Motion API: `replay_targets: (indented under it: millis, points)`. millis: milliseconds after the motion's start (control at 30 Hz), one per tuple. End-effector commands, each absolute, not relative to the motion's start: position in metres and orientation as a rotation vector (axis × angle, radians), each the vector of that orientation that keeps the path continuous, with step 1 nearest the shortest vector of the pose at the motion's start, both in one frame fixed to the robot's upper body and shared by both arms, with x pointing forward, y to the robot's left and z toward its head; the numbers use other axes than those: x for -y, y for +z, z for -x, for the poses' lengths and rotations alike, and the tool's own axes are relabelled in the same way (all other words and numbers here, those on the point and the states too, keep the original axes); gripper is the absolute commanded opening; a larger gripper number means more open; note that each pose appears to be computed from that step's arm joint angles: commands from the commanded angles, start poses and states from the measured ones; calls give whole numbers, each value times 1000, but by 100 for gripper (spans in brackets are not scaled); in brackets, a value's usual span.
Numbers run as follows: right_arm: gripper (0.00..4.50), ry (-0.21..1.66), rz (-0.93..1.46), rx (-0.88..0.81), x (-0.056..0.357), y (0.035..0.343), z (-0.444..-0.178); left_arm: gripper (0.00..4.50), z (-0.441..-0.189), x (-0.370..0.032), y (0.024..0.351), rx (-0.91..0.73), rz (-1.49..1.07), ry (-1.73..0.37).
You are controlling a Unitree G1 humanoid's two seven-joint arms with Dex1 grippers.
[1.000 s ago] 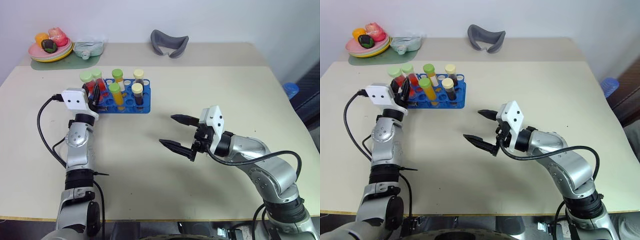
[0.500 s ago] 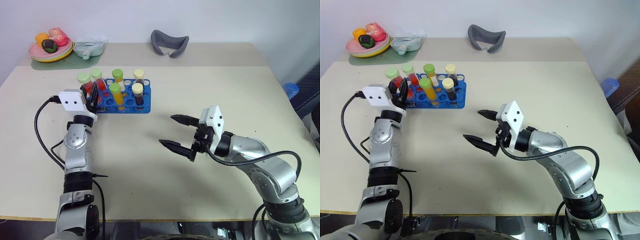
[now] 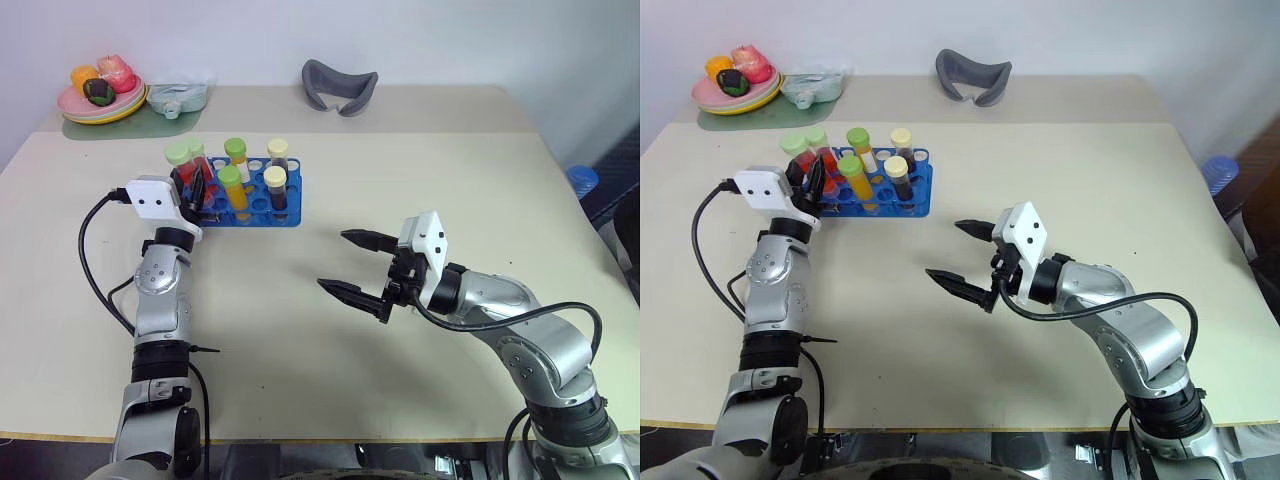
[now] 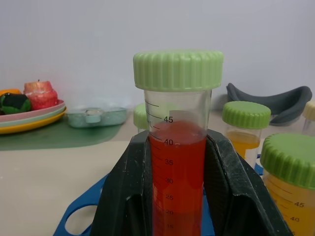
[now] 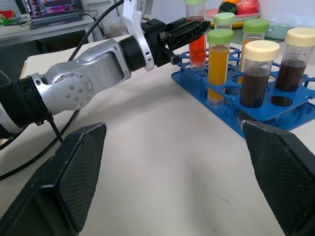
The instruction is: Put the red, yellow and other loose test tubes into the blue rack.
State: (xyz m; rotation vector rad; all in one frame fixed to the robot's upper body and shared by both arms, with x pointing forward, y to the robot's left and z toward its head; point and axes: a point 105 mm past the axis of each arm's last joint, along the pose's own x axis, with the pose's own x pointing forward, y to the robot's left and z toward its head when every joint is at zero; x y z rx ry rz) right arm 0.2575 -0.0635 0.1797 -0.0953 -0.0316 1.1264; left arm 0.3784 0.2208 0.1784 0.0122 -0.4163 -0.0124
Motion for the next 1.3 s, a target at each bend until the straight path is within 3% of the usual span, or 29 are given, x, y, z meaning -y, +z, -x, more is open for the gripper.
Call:
replay_targets:
  millis: [33, 1300]
  points:
    - [450, 1147, 100, 87, 60, 190, -252, 96, -377, -226, 179, 417, -26, 10]
    - [450, 1160, 110, 84, 61, 191, -251, 96, -375, -230, 165, 372, -17, 28]
